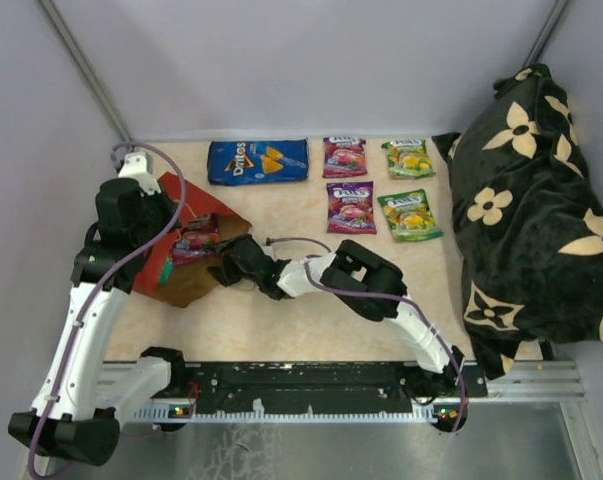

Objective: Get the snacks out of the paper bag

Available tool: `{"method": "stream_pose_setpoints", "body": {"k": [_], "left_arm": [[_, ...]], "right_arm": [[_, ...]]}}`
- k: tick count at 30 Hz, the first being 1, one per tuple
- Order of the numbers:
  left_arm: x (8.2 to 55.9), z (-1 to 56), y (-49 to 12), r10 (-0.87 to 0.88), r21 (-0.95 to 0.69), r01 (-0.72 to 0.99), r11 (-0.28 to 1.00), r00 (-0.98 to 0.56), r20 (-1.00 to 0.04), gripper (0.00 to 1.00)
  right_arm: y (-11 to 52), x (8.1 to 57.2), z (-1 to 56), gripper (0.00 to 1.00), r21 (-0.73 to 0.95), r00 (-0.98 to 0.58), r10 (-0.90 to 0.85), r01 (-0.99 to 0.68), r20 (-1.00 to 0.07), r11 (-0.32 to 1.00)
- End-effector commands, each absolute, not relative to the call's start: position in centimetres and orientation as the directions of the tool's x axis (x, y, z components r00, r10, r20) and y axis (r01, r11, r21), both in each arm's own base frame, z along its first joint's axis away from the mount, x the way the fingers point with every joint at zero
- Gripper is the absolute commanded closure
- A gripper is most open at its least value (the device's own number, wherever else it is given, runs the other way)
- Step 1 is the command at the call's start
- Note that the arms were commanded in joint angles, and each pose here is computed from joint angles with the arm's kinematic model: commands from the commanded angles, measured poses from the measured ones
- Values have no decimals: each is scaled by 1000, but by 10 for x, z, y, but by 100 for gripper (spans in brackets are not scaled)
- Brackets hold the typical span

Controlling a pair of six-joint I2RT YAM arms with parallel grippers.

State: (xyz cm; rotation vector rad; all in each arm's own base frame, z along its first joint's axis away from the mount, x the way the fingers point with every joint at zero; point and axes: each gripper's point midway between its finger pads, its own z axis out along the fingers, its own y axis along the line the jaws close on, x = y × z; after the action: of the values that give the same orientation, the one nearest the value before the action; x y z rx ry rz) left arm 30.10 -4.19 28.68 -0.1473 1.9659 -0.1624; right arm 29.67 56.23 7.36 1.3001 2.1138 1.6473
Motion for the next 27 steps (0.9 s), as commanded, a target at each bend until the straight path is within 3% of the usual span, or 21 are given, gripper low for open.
{"method": "stream_pose_setpoints", "body": {"k": [1, 7, 11, 13, 18, 27], "left_arm": [[294, 288, -46, -127, -148, 11, 989, -452, -883, 100], [299, 280, -57, -105, -157, 68, 985, -484, -869, 100], [299, 266, -65, -103, -178, 96, 979, -518, -849, 100], [298, 261, -66, -107, -183, 95, 978, -527, -843, 100], [299, 250, -65, -105, -179, 88, 980, -538, -836, 100], [312, 262, -50, -102, -129, 21, 991, -499, -861, 100]], "right_arm": [[554, 314, 56, 35, 799, -522, 811, 589, 264, 119], [562, 329, 32, 38, 764, -471, 858, 625, 204, 162], [566, 340, 15, 49, 762, -425, 883, 634, 199, 134], [568, 345, 11, 60, 769, -412, 892, 626, 184, 130], [568, 354, 19, 100, 807, -397, 909, 575, 129, 137], [532, 335, 99, 100, 917, -535, 823, 202, -192, 345]]}}
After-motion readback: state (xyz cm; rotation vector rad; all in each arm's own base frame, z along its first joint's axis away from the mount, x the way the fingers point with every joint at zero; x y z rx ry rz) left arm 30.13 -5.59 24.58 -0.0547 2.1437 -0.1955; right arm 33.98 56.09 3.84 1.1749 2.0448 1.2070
